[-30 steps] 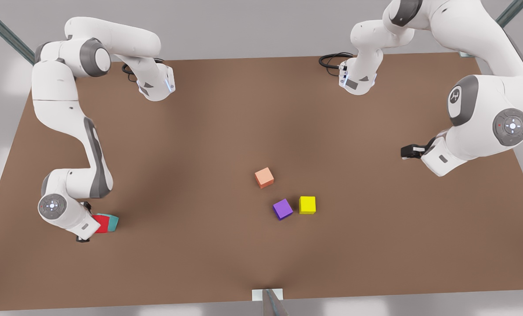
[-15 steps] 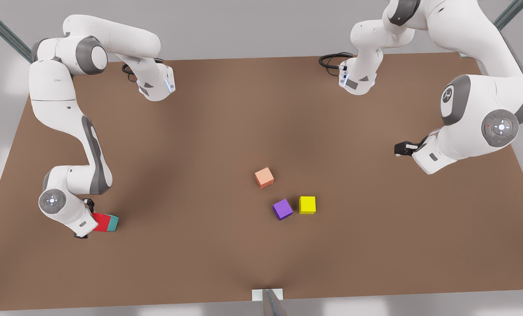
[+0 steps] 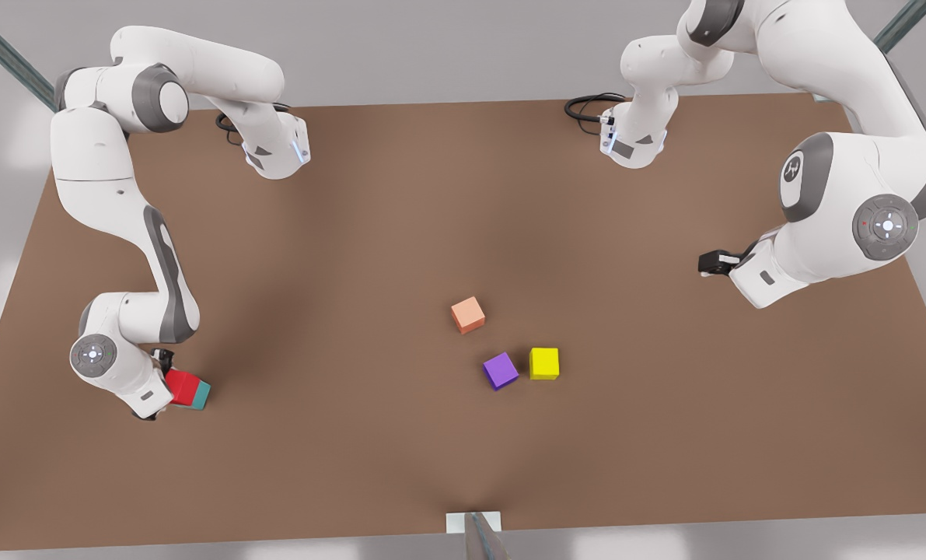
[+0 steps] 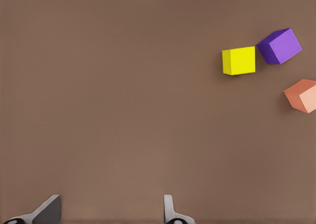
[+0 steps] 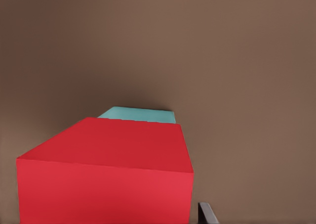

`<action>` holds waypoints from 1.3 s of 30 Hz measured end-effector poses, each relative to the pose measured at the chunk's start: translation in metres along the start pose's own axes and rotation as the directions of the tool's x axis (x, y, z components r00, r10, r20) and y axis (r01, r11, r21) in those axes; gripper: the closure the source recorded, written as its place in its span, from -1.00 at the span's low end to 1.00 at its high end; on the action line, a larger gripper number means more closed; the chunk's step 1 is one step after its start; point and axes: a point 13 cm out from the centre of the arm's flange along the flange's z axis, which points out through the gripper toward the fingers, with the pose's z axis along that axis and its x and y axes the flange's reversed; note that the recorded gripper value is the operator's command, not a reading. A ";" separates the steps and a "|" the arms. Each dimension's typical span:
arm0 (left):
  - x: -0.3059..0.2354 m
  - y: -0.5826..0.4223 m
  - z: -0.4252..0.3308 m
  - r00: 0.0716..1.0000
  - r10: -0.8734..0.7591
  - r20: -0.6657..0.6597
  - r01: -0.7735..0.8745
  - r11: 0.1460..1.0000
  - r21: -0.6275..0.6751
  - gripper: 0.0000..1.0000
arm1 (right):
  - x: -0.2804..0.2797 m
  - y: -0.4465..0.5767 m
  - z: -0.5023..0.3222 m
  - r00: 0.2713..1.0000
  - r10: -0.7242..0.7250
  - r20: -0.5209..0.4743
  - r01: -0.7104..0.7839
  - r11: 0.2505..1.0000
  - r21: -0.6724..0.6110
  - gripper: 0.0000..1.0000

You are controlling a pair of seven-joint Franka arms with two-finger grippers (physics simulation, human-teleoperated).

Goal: Pick up red wooden cube and pass to hand red wooden cube and place in blue wooden cube

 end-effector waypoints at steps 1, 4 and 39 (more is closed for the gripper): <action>0.000 0.000 0.000 1.000 0.001 0.000 -0.001 1.000 0.000 -1.00 | 0.001 0.000 0.000 1.000 0.004 0.001 -0.004 1.000 0.000 -1.00; 0.000 0.000 0.000 1.000 0.002 0.000 -0.002 1.000 0.000 -1.00 | 0.003 0.000 0.000 1.000 0.015 0.003 -0.015 1.000 0.000 -1.00; 0.000 0.000 0.000 1.000 0.009 0.001 -0.009 1.000 0.000 -1.00 | -0.052 0.087 -0.356 0.661 0.749 -0.058 -0.745 0.645 -0.171 -1.00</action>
